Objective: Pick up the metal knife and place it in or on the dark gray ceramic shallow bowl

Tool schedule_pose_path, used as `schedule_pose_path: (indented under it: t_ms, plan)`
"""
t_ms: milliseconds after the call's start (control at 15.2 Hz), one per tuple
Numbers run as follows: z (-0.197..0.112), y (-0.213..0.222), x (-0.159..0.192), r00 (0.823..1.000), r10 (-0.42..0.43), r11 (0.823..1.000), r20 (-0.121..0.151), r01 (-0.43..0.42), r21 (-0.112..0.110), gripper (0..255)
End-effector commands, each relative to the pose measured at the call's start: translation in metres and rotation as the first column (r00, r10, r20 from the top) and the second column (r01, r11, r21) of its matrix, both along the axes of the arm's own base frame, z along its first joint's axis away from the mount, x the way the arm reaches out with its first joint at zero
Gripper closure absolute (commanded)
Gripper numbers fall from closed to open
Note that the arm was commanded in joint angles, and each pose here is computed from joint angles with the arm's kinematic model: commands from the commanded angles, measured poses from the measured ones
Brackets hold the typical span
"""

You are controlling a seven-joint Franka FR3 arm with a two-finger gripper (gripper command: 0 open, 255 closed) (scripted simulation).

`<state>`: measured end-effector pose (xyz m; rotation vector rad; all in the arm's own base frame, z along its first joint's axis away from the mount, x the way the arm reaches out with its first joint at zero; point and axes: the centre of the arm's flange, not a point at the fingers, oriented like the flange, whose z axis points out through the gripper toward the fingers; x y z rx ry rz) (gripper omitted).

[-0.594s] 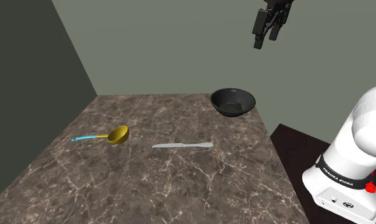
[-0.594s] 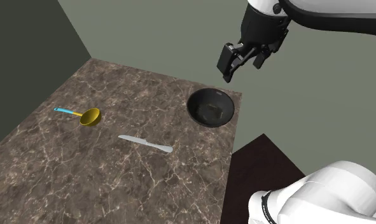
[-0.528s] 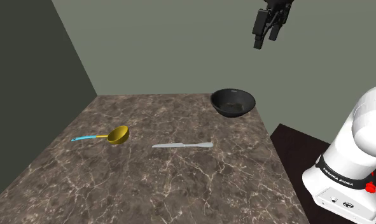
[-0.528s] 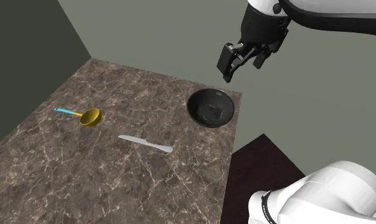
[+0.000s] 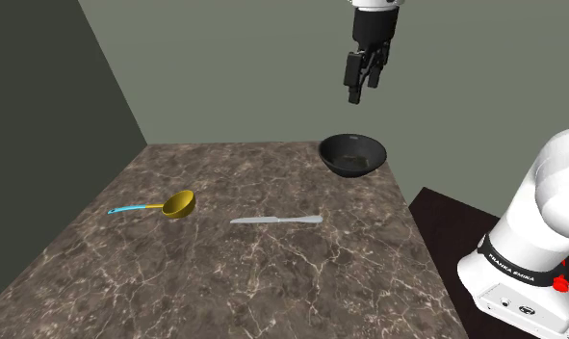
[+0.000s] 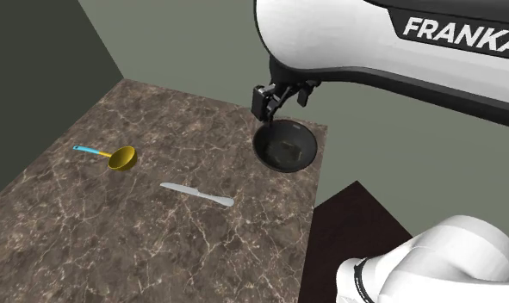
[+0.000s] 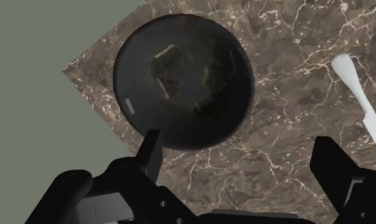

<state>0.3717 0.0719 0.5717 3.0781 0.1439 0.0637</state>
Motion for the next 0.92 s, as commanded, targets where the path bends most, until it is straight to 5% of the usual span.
schedule_pose_path:
  t_ms: [0,396,858]
  plan:
    - [-0.018,0.017,0.016,0.999,0.044,0.999,-0.02,-0.044,-0.001,0]
    - [-0.069,0.071,0.054,0.982,0.17,0.985,-0.079,-0.171,-0.001,0]
    - [-0.131,0.139,0.084,0.938,0.313,0.949,-0.147,-0.315,0.008,0]
